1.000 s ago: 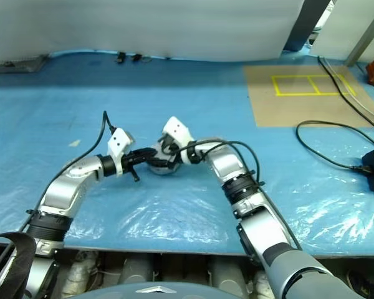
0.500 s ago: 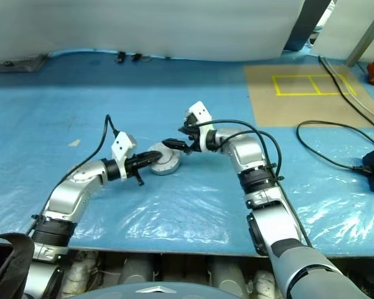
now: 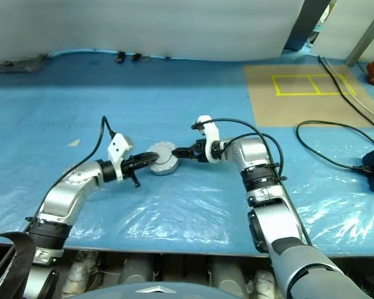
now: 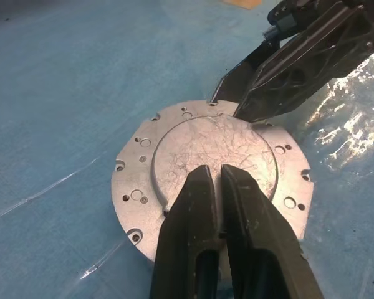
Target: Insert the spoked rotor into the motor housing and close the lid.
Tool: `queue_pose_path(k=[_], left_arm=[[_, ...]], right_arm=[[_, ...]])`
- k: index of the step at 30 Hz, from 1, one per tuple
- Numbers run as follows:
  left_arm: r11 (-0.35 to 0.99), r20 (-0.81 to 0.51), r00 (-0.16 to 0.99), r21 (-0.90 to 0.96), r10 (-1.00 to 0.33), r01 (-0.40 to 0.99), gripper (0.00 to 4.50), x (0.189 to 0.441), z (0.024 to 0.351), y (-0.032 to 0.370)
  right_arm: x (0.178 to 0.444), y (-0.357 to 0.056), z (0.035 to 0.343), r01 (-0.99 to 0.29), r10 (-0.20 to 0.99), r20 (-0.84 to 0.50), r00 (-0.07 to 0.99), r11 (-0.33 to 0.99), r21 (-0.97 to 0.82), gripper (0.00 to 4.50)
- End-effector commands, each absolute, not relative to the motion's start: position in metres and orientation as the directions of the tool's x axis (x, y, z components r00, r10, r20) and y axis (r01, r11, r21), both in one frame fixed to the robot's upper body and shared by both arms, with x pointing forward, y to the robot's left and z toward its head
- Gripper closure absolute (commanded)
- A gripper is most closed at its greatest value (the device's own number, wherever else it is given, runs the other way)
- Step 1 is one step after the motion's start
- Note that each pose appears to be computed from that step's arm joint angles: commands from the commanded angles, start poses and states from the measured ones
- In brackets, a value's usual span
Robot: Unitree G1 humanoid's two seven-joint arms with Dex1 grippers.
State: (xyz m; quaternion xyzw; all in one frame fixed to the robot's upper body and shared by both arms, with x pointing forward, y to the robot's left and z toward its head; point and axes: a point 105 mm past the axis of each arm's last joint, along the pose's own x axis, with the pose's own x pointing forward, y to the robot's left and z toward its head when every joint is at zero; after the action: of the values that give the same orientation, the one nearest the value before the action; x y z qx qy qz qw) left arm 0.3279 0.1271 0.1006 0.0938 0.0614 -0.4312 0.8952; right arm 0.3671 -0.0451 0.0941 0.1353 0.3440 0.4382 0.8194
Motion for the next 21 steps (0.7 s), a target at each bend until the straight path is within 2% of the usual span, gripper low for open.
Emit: queue_pose_path(k=[1, 10, 13, 19, 21], left_arm=[[0.641, -0.196, 0.657, 0.146, -0.728, 0.754, 4.20, 0.331, 0.101, 0.139], [0.638, -0.196, 0.656, 0.152, -0.729, 0.755, 4.20, 0.332, 0.101, 0.139], [0.638, -0.197, 0.656, 0.153, -0.729, 0.755, 4.20, 0.332, 0.100, 0.139], [0.648, -0.188, 0.667, 0.158, -0.721, 0.745, 4.20, 0.333, 0.101, 0.140], [0.649, -0.182, 0.668, 0.159, -0.722, 0.744, 4.20, 0.333, 0.102, 0.139]], right_arm=[[0.351, -0.026, 0.102, -0.596, 0.869, -0.398, 0.296, 0.493, 0.634, 0.03], [0.343, -0.014, 0.101, -0.484, 0.886, -0.361, 0.291, 0.462, 0.743, 0.03], [0.343, -0.014, 0.103, -0.460, 0.895, -0.334, 0.297, 0.440, 0.771, 0.66], [0.345, -0.010, 0.116, -0.430, 0.920, -0.251, 0.301, 0.366, 0.826, 2.67], [0.346, -0.009, 0.120, -0.420, 0.926, -0.229, 0.302, 0.344, 0.839, 2.99]])
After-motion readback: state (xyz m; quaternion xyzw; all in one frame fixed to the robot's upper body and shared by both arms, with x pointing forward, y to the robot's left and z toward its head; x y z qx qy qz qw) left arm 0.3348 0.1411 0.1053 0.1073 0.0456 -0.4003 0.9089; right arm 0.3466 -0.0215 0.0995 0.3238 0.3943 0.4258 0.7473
